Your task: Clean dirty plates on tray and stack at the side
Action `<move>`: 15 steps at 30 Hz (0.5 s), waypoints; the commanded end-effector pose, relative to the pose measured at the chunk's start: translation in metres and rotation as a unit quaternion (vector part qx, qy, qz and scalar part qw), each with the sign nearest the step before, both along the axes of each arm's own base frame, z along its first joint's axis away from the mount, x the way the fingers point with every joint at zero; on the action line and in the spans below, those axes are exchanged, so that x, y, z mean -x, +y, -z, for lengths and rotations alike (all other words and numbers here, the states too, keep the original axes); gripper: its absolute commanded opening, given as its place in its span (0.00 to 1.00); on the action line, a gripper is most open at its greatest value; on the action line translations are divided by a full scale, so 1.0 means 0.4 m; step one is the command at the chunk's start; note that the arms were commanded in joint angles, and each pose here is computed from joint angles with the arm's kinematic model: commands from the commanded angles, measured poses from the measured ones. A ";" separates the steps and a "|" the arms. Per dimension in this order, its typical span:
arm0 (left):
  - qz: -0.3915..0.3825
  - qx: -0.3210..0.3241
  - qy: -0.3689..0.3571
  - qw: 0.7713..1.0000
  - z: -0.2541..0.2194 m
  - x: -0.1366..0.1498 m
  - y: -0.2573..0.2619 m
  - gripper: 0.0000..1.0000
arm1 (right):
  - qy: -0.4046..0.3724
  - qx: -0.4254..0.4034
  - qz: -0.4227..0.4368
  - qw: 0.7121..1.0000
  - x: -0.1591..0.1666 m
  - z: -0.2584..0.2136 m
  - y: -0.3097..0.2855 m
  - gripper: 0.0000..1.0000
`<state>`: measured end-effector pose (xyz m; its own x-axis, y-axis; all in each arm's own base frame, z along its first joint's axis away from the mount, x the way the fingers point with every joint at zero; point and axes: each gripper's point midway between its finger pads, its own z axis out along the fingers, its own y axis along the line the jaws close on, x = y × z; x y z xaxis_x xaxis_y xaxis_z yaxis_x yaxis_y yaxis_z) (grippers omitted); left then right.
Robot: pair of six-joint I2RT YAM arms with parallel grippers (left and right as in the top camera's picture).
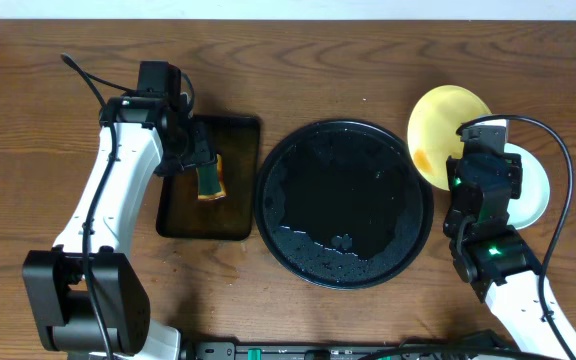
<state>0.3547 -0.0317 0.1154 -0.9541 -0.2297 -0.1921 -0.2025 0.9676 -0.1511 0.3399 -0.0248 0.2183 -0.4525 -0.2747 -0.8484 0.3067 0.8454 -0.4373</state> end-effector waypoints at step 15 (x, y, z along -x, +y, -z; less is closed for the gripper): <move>0.007 -0.001 -0.018 1.000 -0.025 -0.014 -0.002 0.62 | 0.001 0.050 -0.019 0.999 0.010 -0.033 0.051 0.01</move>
<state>0.3564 -0.0318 0.1158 -0.9527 -0.2297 -0.1989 -0.2014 0.9675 -0.1529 0.3399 0.0185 0.2189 -0.4350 -0.4362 -0.7877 0.1489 0.8279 -0.5407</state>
